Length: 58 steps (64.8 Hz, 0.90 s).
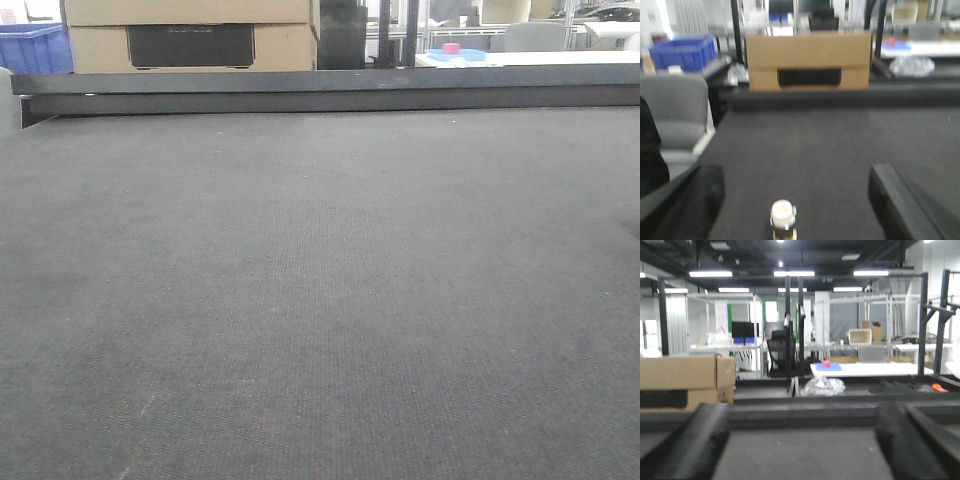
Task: Place valve from conveyor to right shelf box
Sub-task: 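Lower both grippers toward the white-capped silver valves on the conveyor, then close the left and right grippers around each valve body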
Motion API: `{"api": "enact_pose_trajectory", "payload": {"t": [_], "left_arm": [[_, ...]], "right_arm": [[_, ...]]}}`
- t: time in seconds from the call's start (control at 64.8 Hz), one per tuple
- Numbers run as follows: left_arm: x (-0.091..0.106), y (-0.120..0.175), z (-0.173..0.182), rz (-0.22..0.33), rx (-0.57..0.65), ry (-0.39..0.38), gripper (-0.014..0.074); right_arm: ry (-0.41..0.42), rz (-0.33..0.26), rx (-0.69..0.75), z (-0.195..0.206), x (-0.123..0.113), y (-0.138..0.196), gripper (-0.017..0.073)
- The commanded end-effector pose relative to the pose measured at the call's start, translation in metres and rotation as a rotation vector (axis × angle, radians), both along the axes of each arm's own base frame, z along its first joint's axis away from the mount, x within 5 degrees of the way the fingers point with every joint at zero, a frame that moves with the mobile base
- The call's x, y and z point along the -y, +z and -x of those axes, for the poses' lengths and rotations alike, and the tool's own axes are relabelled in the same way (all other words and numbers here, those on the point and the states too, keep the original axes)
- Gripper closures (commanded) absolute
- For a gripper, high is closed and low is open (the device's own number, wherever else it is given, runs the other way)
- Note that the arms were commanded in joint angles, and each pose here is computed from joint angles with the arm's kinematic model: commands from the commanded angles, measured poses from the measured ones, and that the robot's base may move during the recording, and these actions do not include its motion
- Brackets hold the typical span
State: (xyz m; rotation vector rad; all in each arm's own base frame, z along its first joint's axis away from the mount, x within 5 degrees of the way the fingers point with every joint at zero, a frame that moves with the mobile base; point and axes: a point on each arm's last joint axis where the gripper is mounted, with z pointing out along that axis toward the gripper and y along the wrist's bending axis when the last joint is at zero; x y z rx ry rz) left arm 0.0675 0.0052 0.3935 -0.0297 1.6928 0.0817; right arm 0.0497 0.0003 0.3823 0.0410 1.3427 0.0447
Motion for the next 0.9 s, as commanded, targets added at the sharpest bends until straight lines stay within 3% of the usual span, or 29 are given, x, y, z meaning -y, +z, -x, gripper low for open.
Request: {"api": "enact_pose_trajectory", "payload": {"t": [0.0, 0.093, 0.324, 0.556, 0.88], "left_arm": [[-0.001, 0.005, -0.022, 0.076, -0.154, 0.010, 0.0022], [0.000, 0.011, -0.046, 0.122, -0.253, 0.002, 0.0012], [0.007, 0.023, -0.096, 0.107, -0.423, -0.042, 0.0013], [0.012, 0.025, -0.115, 0.101, -0.471, -0.066, 0.0013], [0.012, 0.025, -0.115, 0.099, -0.477, -0.064, 0.0013]], "right_arm": [[-0.017, 0.049, -0.088, -0.018, 0.001, -0.003, -0.0009], [-0.016, 0.054, -0.186, -0.040, 0.001, -0.005, -0.0009], [0.002, 0.063, -0.648, -0.101, 0.002, 0.008, -0.0009], [0.054, 0.132, -1.008, -0.157, 0.002, 0.017, -0.0009], [0.128, 0.155, -1.291, -0.232, 0.000, -0.029, -0.0009]]}}
